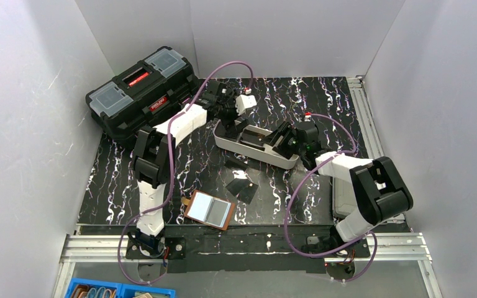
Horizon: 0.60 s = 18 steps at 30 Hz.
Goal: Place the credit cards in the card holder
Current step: Pick up the credit card from the storage box.
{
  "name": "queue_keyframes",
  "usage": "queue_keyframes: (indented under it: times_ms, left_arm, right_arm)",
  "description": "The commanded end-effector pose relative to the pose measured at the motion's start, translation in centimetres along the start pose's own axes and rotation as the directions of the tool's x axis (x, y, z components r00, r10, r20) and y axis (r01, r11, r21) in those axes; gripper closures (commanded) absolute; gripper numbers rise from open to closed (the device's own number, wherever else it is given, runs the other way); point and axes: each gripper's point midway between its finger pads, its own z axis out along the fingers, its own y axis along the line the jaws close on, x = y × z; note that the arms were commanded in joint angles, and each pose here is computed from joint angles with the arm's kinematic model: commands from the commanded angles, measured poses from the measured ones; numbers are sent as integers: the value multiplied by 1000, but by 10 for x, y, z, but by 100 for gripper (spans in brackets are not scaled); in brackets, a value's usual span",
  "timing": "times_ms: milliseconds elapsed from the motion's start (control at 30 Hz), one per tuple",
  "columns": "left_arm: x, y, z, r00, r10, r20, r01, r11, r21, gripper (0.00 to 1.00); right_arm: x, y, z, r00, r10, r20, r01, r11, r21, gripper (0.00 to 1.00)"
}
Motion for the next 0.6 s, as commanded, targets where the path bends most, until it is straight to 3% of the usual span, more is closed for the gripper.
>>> queue_keyframes:
  times_ms: [0,300,567]
  left_arm:
    - [-18,28,-54,1000,17,23,-15,996,-88,1]
    - [-24,31,-74,999,-5,41,9,996,-93,1]
    - [-24,33,-80,999,-14,48,19,995,-99,1]
  right_arm:
    - [-22,31,-6,995,-71,69,75,996,-45,25]
    - [-22,83,3,983,-175,59,181,974,-138,22]
    - [3,140,34,974,-227,-22,205,913,-352,23]
